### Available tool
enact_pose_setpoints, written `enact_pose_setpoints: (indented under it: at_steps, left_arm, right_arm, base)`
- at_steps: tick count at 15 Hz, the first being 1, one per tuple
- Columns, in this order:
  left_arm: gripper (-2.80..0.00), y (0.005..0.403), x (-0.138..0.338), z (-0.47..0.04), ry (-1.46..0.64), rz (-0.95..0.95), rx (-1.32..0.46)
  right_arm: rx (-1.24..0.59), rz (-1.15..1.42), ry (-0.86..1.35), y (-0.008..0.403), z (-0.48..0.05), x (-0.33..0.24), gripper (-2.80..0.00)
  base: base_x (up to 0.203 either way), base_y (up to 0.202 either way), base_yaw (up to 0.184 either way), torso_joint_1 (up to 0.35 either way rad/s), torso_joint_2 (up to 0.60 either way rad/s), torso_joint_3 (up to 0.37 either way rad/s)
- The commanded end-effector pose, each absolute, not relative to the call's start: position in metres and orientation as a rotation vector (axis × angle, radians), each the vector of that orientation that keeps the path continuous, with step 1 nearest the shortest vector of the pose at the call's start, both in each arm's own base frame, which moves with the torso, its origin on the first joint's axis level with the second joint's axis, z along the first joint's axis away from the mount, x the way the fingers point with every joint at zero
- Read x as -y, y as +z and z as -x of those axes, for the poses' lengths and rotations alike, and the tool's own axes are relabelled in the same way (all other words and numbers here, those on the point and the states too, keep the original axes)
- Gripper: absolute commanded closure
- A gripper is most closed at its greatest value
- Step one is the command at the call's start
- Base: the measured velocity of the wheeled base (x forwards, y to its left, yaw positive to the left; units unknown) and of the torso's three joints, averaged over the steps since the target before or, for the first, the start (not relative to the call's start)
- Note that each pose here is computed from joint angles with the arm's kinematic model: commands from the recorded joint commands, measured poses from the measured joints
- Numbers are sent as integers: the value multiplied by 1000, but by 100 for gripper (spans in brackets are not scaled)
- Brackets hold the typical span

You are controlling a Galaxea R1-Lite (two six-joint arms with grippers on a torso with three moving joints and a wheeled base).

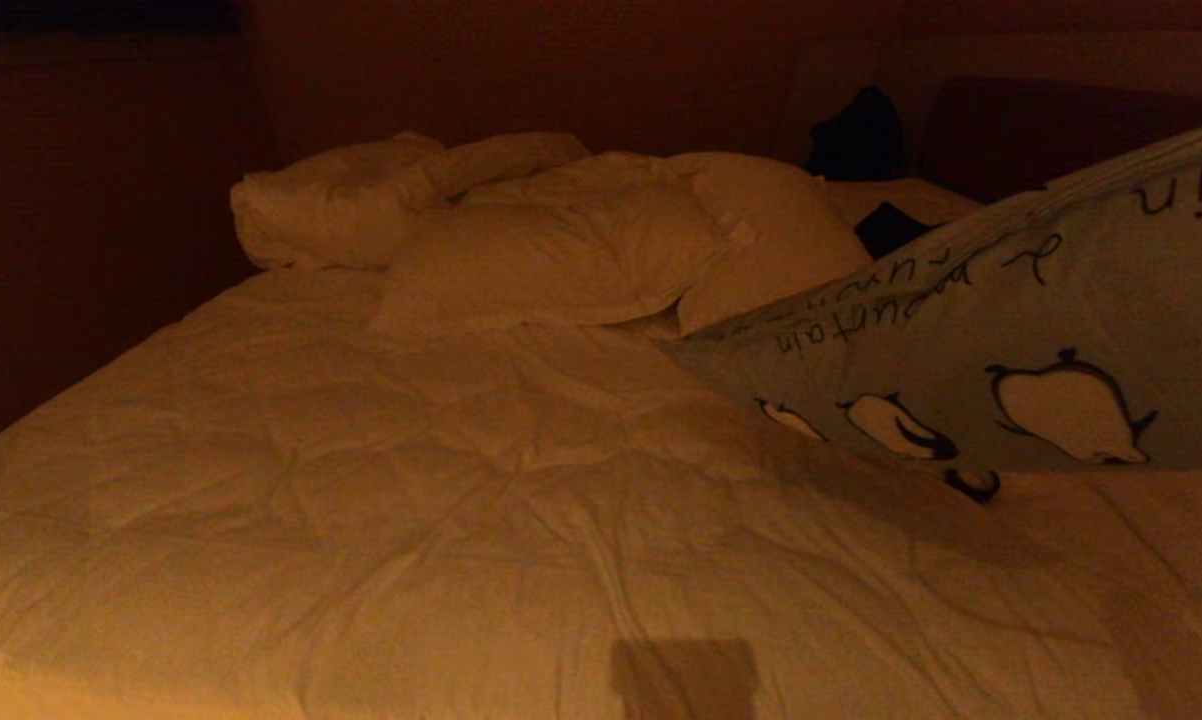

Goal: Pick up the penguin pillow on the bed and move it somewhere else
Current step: Move to the foot of the bed

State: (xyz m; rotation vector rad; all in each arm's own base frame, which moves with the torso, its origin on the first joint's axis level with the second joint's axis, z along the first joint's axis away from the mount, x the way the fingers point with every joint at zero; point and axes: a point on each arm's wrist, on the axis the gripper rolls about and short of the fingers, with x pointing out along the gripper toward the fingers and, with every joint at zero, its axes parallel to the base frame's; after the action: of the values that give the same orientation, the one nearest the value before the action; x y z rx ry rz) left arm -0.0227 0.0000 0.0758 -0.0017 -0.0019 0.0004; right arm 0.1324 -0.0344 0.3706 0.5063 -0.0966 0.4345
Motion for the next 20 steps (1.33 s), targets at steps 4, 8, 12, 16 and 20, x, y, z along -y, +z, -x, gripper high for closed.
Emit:
enact_pose_setpoints:
  at_steps: [4,8,12,16,20]
  left_arm:
    - [0,75,0,22,0,-4,-2]
    - [0,75,0,22,0,0,-2]
    - [0,75,0,22,0,-3,-2]
    - [0,75,0,22,1,-2,-2]
    - [0,75,0,22,0,0,-2]
  right_arm:
    - [152,-471,454,378,-119,29,0]
    - [151,-472,451,377,-122,30,0]
    - [147,-471,450,375,-123,31,0]
    - [145,-469,449,374,-122,31,0]
    - [145,-468,449,373,-122,30,0]
  base:
    - [0,0,0,0,0,0]
    - [0,0,0,0,0,0]
    - [0,0,0,0,0,0]
    - [0,0,0,0,0,0]
    - [0,0,0,0,0,0]
